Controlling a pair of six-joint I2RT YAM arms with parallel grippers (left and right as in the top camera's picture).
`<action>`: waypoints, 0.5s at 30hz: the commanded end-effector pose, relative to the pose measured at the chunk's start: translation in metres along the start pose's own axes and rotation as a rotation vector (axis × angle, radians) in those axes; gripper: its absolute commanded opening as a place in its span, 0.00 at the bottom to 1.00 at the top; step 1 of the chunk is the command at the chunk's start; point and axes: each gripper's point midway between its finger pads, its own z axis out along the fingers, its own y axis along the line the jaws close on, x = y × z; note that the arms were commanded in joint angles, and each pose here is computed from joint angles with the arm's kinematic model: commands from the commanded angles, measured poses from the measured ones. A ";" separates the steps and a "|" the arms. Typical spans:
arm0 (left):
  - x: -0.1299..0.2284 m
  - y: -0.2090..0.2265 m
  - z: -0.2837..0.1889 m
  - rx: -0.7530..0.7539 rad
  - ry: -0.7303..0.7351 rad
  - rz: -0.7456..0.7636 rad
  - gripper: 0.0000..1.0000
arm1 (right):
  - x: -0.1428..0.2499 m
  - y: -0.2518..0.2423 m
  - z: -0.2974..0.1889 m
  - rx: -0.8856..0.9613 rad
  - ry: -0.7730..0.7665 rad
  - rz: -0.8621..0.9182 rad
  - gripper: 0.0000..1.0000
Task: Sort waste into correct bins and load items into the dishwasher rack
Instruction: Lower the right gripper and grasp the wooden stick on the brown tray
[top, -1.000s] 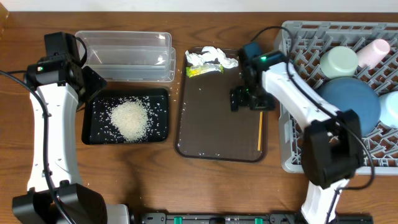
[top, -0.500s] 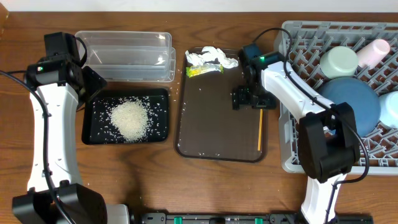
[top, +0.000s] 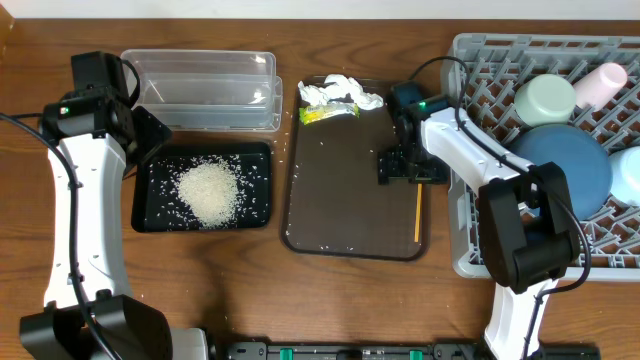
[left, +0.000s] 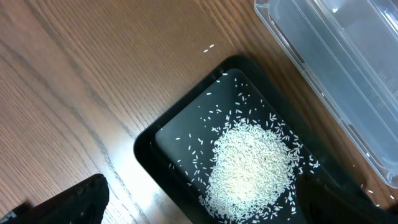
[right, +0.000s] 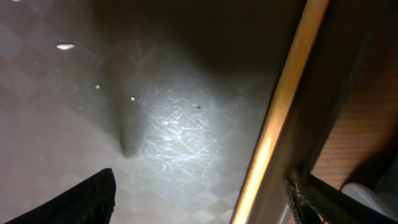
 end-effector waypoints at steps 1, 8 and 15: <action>-0.007 0.001 -0.004 -0.006 -0.021 -0.012 0.97 | 0.002 -0.005 0.006 0.021 0.001 0.023 0.86; -0.007 0.001 -0.003 -0.006 -0.020 -0.012 0.97 | 0.008 0.001 0.019 -0.013 0.005 0.058 0.80; -0.007 0.001 -0.004 -0.006 -0.021 -0.012 0.97 | 0.014 0.000 0.025 -0.006 0.017 0.093 0.51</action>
